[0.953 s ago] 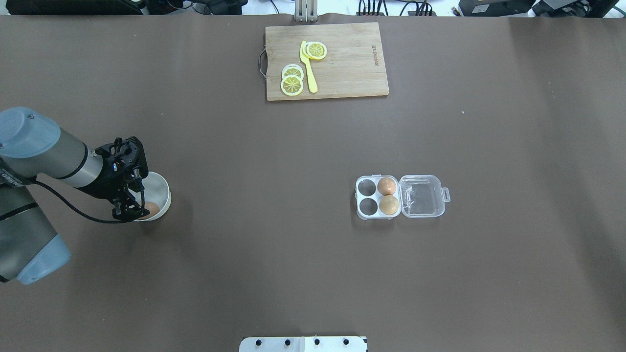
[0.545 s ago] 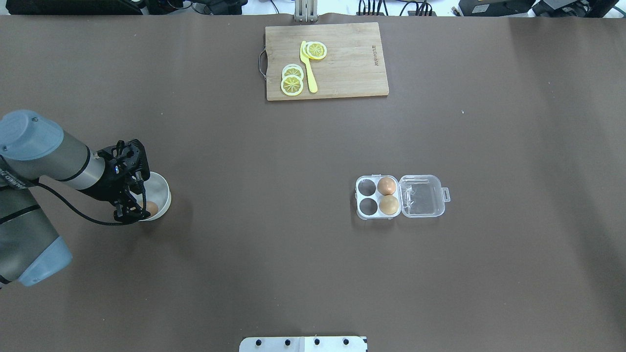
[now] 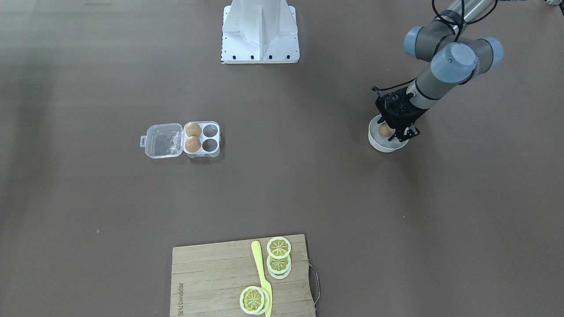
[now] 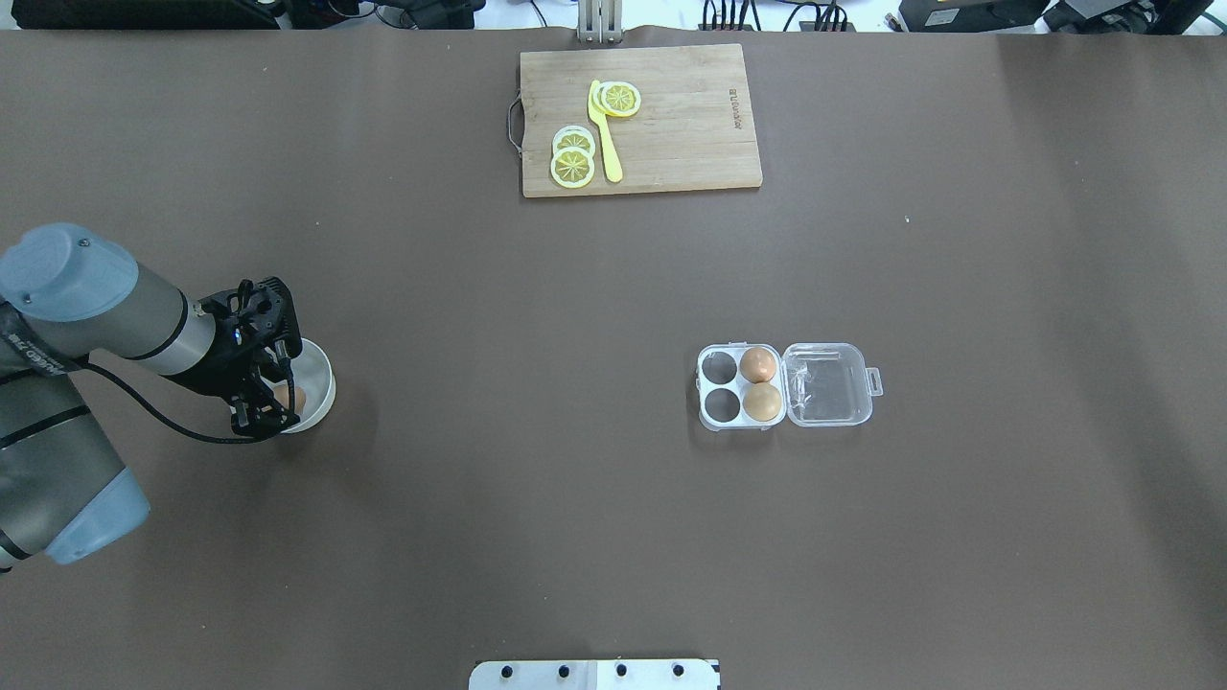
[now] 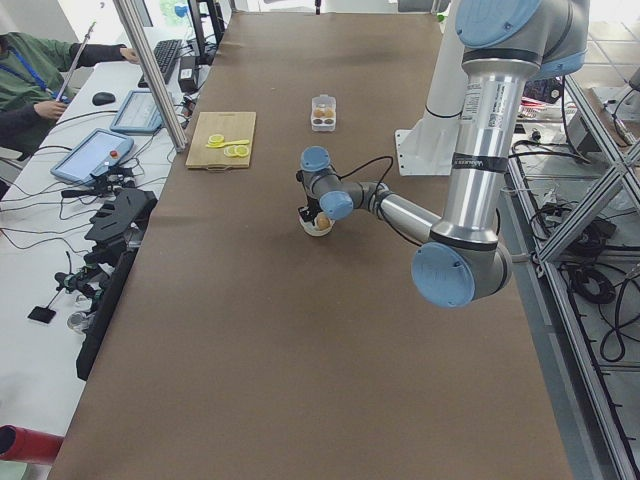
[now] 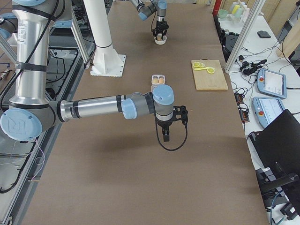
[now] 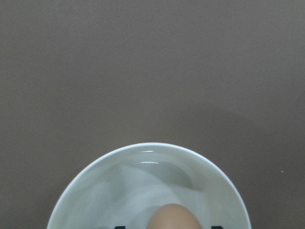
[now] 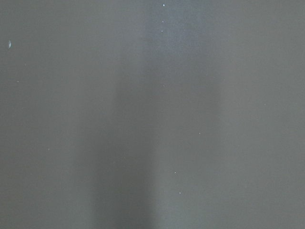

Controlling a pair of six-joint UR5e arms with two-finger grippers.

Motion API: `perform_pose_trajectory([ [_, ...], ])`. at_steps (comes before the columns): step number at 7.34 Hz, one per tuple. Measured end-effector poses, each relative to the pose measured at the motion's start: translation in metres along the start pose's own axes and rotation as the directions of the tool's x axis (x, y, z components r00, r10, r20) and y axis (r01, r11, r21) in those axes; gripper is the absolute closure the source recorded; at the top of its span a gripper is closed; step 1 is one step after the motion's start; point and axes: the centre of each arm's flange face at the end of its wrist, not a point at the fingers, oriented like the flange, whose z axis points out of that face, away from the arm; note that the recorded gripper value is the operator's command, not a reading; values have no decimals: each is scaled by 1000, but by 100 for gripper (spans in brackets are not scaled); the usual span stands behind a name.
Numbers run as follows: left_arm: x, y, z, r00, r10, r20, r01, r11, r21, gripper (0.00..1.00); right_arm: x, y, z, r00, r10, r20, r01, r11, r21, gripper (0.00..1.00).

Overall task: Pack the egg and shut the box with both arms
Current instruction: 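Close the left gripper on the brown egg in the bowl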

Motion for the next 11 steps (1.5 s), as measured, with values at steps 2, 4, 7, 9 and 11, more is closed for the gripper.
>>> perform_pose_trajectory([
  [2,-1,1,1,1000,1,1,-1,1000,-2,34,0,0,0,1000,0,-1,0,1000,-1,0],
  [4,-1,2,3,1000,1,1,-1,1000,-6,37,0,-1,0,1000,0,-1,0,1000,-1,0],
  [7,-2,5,4,1000,-2,0,2,1000,-10,57,0,-1,0,1000,2,-1,-2,1000,-1,0],
  [9,-1,4,3,1000,-4,0,4,1000,-7,94,0,-1,0,1000,1,-1,-1,1000,-1,0],
  [11,1,1,-2,1000,7,-1,-7,1000,16,100,0,-1,0,1000,1,-1,-1,1000,-1,0],
])
